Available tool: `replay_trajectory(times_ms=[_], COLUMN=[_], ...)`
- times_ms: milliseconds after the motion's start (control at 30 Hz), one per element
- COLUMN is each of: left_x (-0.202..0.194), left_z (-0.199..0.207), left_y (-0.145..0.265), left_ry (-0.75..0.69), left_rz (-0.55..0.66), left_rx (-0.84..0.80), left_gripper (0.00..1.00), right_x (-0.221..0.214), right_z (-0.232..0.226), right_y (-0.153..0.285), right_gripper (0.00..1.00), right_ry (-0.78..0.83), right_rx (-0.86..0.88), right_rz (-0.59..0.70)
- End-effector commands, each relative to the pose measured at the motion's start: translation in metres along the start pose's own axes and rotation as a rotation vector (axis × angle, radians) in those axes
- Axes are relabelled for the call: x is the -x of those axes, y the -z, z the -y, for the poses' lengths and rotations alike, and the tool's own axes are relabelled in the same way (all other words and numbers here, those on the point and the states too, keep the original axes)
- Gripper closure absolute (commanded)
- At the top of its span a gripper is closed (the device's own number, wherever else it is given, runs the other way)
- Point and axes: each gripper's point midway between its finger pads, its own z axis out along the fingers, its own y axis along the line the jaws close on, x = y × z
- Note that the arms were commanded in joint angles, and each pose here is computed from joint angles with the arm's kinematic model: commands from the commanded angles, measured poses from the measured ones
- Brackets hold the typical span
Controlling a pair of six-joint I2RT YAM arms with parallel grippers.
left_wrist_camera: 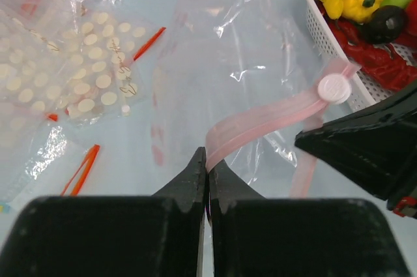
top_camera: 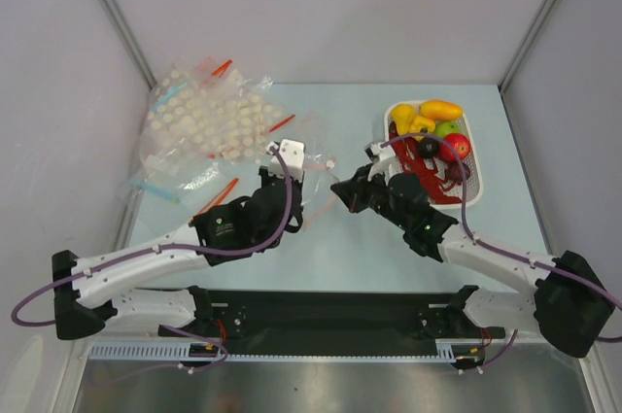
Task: Place the food in the zip-top bag and seal the zipper
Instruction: Open the zipper of the food storage bag at the center of the board.
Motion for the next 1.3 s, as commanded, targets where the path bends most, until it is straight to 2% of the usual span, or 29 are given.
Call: replay_trajectory(times_ms=[0,100,200,300,433,700,867,933,967,1133,1167,1267], left_x=[0.013,0.003,-0.015,-0.044,-0.074,-0.093,-0.097,-0.1,-0.098,-0.089,-0.083,-0.075], left_z=[-0.011,0.008,0.023,0.044,0.054,0.04,0.036,0.04,0.042,0.046,0.046,0.051], left_y=[0.012,0.005,-0.011,-0.034,-0.059,-0.083,-0.09,-0.09,-0.089,-0.08,-0.075,-0.065], left_ry=[-0.031,-0.072,-0.143,-0.157,-0.133,-0.039,0.005,0.012,0.018,0.054,0.072,0.108], left_rz=[0.015,-0.033,-0.107,-0.234,-0.355,-0.426,-0.421,-0.427,-0.426,-0.413,-0.401,-0.369], left_rx=[0.049,0.003,0.026,-0.052,-0.115,-0.147,-0.154,-0.18,-0.19,-0.235,-0.251,-0.307], left_gripper=[0.95,0.92,0.91,0.99,1.0,1.0,1.0,1.0,1.0,1.0,1.0,1.0], right_x=[0.008,-0.004,-0.011,-0.017,-0.028,-0.047,-0.044,-0.042,-0.041,-0.038,-0.038,-0.04], right_z=[-0.028,-0.023,-0.019,-0.011,0.007,0.071,0.093,0.093,0.093,0.088,0.087,0.083], right_y=[-0.007,-0.015,-0.021,-0.025,-0.028,-0.026,-0.019,-0.017,-0.017,-0.016,-0.016,-0.018], right_gripper=[1.0,1.0,1.0,1.0,1.0,1.0,0.99,0.96,0.89,0.7,0.61,0.53], right_ry=[-0.037,-0.059,-0.073,-0.069,-0.061,-0.104,-0.089,-0.083,-0.083,-0.078,-0.078,-0.086], right_rx=[0.14,0.139,0.138,0.097,0.01,-0.236,-0.347,-0.353,-0.352,-0.321,-0.315,-0.288], right_rz=[0.008,-0.047,-0.096,-0.137,-0.209,-0.38,-0.376,-0.377,-0.374,-0.358,-0.356,-0.351])
